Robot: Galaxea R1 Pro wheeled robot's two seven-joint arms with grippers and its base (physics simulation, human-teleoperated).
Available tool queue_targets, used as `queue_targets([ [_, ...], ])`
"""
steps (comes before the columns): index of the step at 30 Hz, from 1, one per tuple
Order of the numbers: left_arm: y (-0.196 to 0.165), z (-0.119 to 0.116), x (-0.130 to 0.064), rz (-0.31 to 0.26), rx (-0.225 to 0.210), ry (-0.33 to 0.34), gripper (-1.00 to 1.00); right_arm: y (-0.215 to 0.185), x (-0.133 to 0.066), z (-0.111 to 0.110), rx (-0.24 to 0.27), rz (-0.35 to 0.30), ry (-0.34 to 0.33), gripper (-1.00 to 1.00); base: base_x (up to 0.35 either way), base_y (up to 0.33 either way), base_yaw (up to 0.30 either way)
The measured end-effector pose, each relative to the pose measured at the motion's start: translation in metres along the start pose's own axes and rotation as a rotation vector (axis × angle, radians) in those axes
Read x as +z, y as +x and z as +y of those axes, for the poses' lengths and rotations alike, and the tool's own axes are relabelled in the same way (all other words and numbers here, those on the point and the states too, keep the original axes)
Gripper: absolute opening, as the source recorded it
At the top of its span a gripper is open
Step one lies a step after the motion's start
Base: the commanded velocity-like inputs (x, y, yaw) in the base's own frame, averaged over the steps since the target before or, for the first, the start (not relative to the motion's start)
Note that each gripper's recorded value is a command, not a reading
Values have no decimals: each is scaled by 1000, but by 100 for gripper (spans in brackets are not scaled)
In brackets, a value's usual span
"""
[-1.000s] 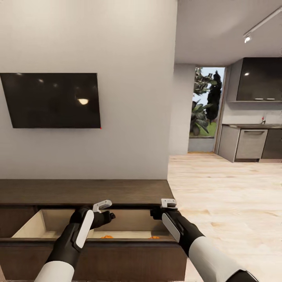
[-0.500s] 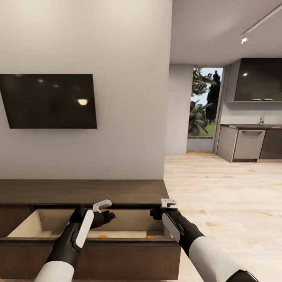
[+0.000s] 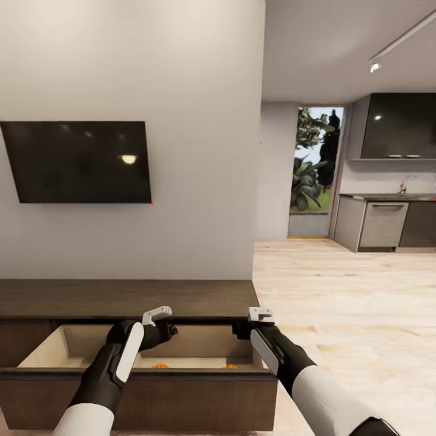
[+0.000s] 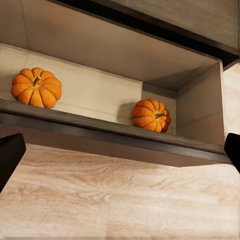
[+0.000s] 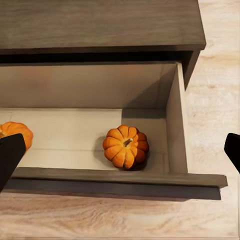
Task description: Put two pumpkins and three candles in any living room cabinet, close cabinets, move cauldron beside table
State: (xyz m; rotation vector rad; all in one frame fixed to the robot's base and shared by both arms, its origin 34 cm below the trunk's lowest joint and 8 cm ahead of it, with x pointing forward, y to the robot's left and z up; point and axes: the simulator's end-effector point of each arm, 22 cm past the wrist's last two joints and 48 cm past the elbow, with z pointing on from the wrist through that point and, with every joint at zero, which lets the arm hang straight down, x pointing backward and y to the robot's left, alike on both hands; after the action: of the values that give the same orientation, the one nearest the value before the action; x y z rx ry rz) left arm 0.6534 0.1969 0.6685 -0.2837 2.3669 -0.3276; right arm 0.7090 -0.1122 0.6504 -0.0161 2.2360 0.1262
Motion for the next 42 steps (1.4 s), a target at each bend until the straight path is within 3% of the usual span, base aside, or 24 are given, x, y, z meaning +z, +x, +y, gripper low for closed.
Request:
queue_targets([
  [15,-15,-4,-9,-38,4,8,100,-2,-1,0,-1,-1,0,100,-62,-54,0],
  [42,-15,-5,-9,-37,10,6,100,-2,-1,0,0,-1,0,100,-158,-60,0],
])
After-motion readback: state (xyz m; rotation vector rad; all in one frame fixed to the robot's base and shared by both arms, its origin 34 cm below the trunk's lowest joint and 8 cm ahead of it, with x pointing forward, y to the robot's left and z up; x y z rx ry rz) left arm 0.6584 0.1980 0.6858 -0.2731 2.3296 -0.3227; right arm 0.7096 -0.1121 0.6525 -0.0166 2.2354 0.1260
